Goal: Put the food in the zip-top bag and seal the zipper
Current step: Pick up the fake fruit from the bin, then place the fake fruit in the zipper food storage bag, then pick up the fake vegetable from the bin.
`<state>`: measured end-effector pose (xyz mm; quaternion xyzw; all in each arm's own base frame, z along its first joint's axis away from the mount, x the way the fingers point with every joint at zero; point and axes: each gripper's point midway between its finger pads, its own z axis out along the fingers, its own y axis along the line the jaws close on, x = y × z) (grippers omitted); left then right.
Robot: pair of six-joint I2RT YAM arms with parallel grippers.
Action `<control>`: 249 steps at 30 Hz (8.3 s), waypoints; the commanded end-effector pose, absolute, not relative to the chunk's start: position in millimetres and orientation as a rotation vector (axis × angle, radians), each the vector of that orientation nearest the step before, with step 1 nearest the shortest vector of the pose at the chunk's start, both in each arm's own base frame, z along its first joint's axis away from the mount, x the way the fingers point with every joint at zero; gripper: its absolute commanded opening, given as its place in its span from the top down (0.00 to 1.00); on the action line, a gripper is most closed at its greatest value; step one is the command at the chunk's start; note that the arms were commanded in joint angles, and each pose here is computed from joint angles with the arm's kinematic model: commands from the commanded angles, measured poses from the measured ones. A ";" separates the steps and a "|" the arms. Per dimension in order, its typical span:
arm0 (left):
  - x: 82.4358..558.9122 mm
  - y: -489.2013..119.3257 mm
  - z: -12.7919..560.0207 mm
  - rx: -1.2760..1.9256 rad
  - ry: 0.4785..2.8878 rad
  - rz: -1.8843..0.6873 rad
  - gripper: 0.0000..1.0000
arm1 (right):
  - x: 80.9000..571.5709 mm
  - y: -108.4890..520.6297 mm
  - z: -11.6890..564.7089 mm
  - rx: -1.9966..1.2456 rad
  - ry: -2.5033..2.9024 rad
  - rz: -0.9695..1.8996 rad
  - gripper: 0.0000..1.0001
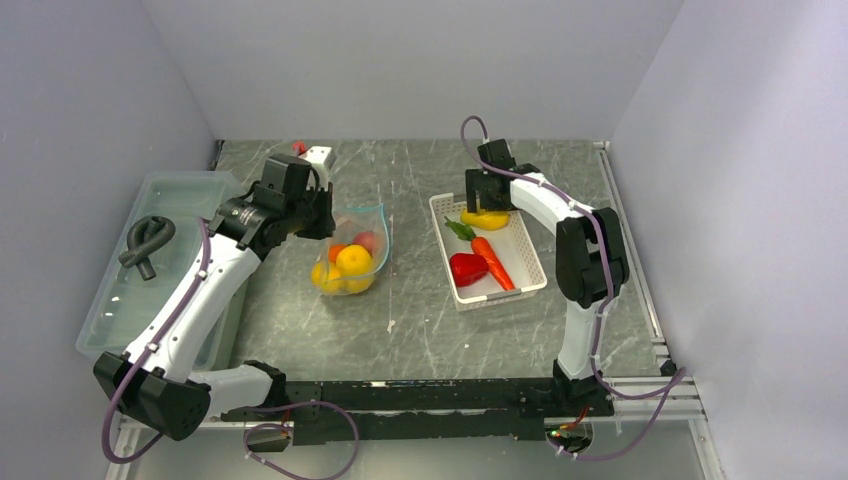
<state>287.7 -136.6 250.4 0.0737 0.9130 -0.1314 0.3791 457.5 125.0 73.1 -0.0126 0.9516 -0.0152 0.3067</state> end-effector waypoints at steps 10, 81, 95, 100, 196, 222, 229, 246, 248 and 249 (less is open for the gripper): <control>291.4 -140.7 263.6 0.215 2.266 -0.373 1.00 | 435.6 132.7 58.7 -0.055 2.575 0.033 0.09; 290.1 -140.7 266.7 0.206 2.255 -0.391 1.00 | 302.9 244.9 241.6 -0.549 2.179 0.527 0.78; 288.0 -140.0 268.6 0.202 2.246 -0.398 1.00 | 221.8 316.1 279.7 -0.852 2.078 0.930 0.75; 287.2 -141.3 268.3 0.205 2.248 -0.406 1.00 | 213.7 337.3 281.6 -0.879 2.103 0.988 0.74; 286.0 -143.3 267.5 0.210 2.244 -0.433 1.00 | 253.1 255.8 267.9 -0.565 2.145 0.360 0.33; 286.6 -139.5 266.0 0.205 2.245 -0.415 1.00 | 275.1 162.1 131.1 -0.399 2.490 0.044 0.19; 287.0 -138.6 266.5 0.203 2.242 -0.414 1.00 | 280.7 165.9 104.4 -0.464 2.563 -0.004 0.18; 287.8 -137.9 265.7 0.197 2.247 -0.419 1.00 | 306.5 194.1 88.5 -0.549 2.581 0.037 0.08; 287.8 -137.2 266.1 0.196 2.245 -0.417 1.00 | 312.2 196.1 87.1 -0.559 2.576 0.025 0.05; 287.8 -137.2 266.1 0.195 2.245 -0.417 1.00 | 314.5 197.2 86.2 -0.563 2.577 0.020 0.04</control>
